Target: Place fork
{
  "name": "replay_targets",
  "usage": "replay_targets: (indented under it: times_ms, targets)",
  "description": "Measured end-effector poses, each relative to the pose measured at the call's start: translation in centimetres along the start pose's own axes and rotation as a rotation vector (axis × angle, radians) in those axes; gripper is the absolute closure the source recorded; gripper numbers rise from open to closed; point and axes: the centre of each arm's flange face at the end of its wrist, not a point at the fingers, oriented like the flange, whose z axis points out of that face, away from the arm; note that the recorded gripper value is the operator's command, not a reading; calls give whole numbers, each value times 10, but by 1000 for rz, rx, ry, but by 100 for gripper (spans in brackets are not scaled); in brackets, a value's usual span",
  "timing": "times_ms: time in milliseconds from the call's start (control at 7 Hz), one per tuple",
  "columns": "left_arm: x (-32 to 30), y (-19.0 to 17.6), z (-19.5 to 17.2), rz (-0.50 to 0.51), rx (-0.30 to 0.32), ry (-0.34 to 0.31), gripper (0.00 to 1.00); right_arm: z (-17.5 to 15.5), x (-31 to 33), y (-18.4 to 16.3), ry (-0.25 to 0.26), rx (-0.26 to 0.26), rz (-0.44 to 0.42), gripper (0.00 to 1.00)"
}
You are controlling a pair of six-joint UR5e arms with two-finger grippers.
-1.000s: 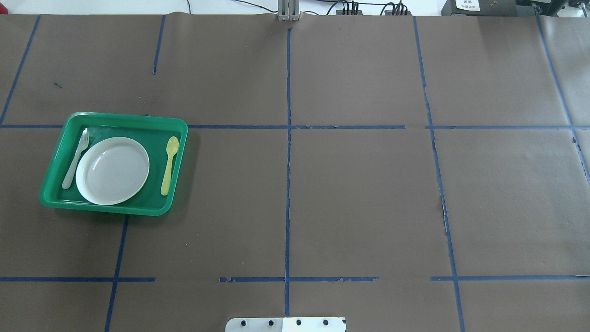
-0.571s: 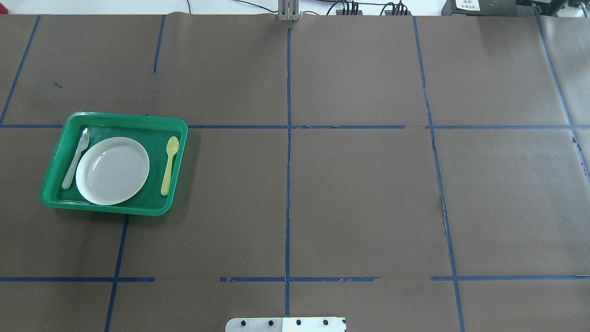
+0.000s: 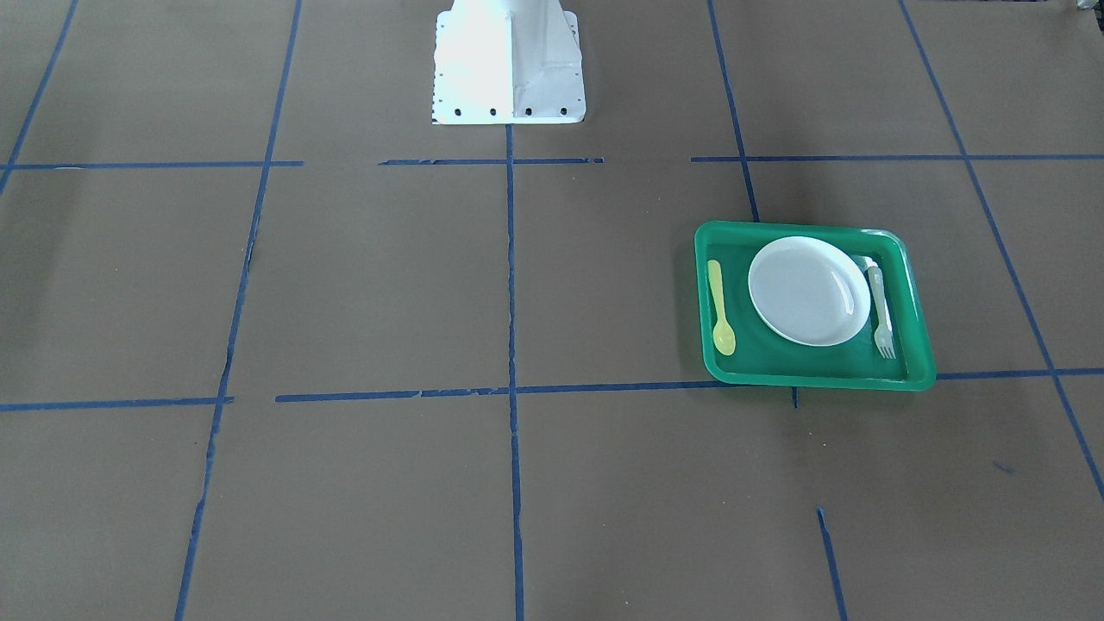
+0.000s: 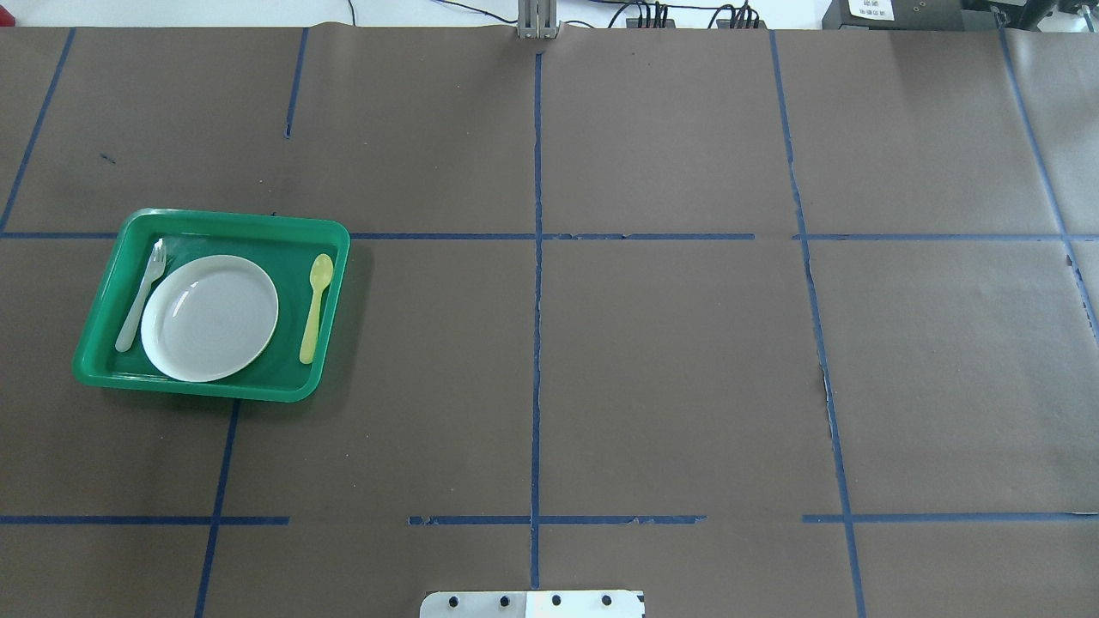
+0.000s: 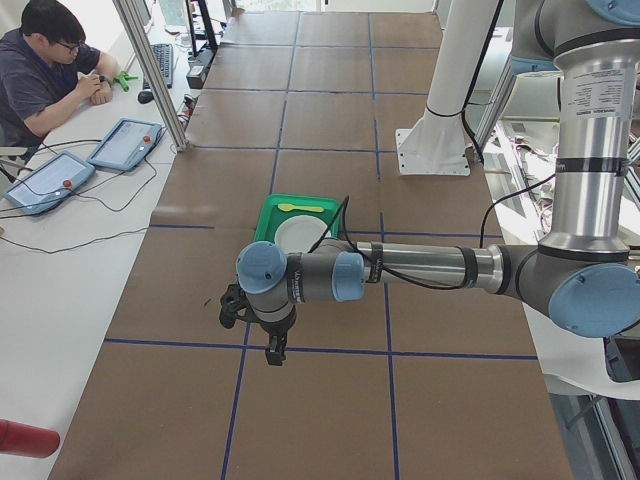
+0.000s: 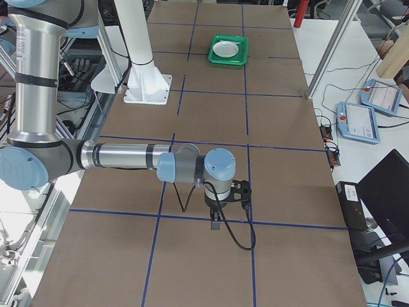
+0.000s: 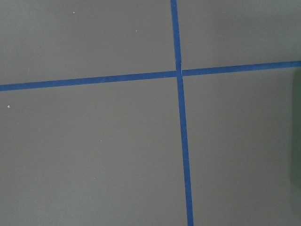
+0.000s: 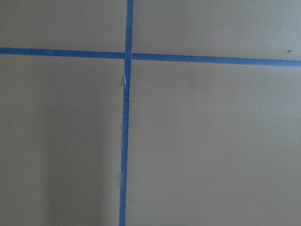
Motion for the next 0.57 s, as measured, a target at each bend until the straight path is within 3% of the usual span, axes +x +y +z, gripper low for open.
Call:
replay_targets:
  times_ms: [571]
  targets:
    - [2, -3, -6, -6, 13, -4, 0, 0, 0, 0, 0, 0, 1, 0]
